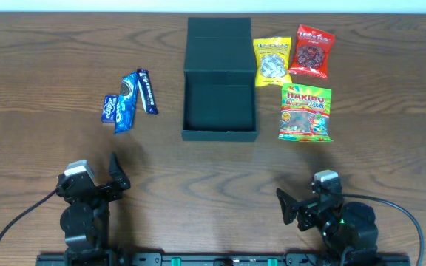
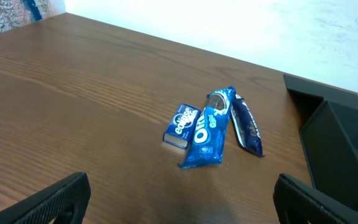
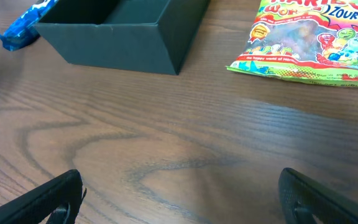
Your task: Pack container
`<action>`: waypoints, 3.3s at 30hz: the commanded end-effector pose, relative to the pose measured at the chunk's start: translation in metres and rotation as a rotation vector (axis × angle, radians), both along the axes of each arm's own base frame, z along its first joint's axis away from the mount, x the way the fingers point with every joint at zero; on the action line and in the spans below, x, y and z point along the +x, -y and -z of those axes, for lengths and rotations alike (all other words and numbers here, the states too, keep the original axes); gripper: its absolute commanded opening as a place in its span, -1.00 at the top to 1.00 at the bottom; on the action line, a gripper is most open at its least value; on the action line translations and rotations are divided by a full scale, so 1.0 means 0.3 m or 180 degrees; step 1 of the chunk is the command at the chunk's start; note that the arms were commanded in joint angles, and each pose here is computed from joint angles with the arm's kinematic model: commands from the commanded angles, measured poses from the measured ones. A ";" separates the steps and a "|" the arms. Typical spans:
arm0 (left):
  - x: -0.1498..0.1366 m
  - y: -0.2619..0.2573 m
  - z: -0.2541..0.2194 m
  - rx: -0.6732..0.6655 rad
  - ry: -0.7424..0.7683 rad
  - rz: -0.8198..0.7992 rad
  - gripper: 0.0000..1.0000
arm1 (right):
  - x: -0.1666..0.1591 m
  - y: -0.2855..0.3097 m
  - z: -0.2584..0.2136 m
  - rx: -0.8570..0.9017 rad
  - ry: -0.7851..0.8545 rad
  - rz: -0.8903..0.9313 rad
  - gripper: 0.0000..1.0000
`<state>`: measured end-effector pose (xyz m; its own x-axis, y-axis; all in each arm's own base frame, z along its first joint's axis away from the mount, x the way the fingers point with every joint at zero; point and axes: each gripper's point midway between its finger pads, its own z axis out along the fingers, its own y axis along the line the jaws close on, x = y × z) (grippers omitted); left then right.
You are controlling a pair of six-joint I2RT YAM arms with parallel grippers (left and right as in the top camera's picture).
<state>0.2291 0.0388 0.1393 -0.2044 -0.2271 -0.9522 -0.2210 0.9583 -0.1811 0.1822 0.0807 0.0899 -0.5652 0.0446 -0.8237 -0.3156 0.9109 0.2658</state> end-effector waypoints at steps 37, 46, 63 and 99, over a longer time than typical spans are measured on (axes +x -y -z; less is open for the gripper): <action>-0.003 -0.017 0.042 -0.0005 -0.0078 -0.0087 -0.91 | 0.003 0.007 -0.001 0.0020 0.0006 0.0053 -0.99; -0.003 -0.017 0.042 -0.0005 -0.0077 -0.0087 -0.90 | 0.004 0.007 -0.001 0.0020 0.0010 0.0054 -0.98; -0.003 -0.017 0.042 -0.0005 -0.0078 -0.0087 -0.91 | 0.001 -0.083 -0.095 0.2682 -0.1231 0.1003 -0.99; -0.003 -0.016 0.042 -0.0006 -0.0078 -0.0086 -0.90 | 0.822 0.140 -0.093 0.0321 -0.0908 0.1161 -0.98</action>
